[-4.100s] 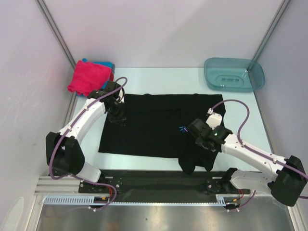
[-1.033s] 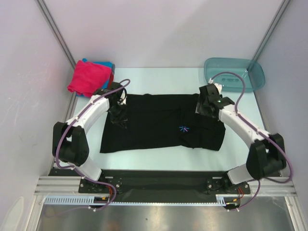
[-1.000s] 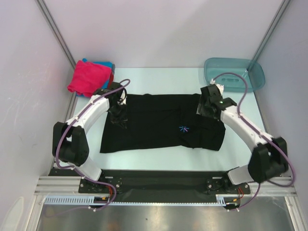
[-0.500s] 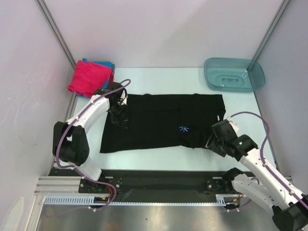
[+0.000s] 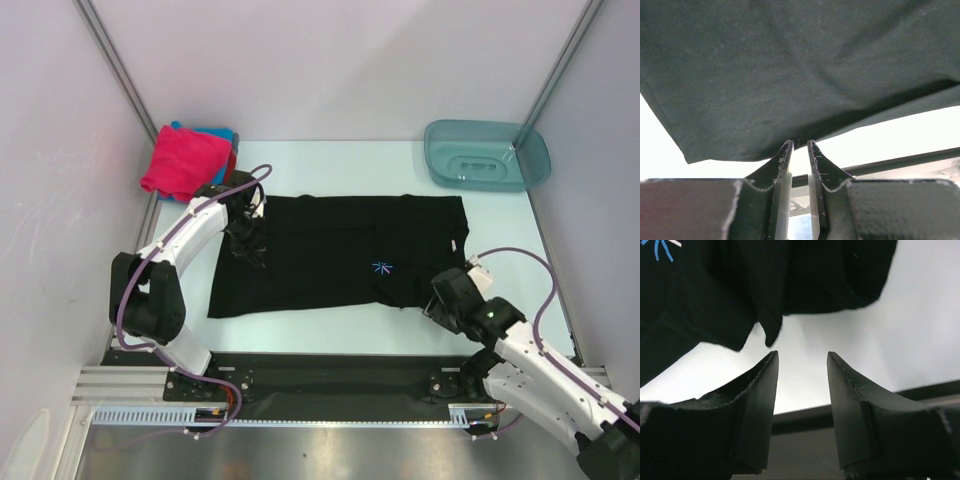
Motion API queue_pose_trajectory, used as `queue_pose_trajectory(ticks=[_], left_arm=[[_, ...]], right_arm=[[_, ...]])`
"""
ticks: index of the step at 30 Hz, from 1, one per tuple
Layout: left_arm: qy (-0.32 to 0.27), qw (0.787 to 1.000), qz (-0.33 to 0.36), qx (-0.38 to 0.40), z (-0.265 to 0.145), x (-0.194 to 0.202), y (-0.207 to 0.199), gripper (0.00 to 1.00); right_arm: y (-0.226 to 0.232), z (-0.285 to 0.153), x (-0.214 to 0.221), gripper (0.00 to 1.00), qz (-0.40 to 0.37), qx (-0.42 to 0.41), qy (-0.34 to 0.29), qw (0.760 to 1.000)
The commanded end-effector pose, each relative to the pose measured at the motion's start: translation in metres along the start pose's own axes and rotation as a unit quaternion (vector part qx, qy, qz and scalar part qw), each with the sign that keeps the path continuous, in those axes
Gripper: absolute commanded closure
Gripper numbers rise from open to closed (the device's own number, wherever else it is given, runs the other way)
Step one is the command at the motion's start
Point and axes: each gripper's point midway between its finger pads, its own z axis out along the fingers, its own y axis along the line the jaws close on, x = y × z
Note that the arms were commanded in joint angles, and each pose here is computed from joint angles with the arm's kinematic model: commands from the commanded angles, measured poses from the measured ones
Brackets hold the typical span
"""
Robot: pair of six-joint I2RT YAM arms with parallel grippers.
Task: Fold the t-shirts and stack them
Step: Fold the tshirt
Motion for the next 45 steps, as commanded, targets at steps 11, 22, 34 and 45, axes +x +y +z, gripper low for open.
queue_pose_trajectory(ticks=[11, 22, 34, 45], left_arm=[[-0.021, 1.000, 0.011, 0.012, -0.007, -0.012, -0.003, 0.78], [-0.018, 1.000, 0.012, 0.013, -0.006, -0.011, -0.004, 0.80], [-0.019, 1.000, 0.011, 0.014, -0.006, -0.010, -0.004, 0.80], [-0.019, 1.000, 0.011, 0.013, -0.006, -0.009, -0.004, 0.80]], right_arm=[[0.045, -0.009, -0.064, 0.51, -0.001, -0.038, -0.079, 0.996], [0.032, -0.016, -0.060, 0.50, 0.020, -0.037, -0.072, 0.997], [0.022, -0.004, -0.041, 0.50, 0.025, -0.025, -0.049, 0.998], [0.025, 0.008, -0.033, 0.54, 0.009, -0.027, -0.040, 0.999]])
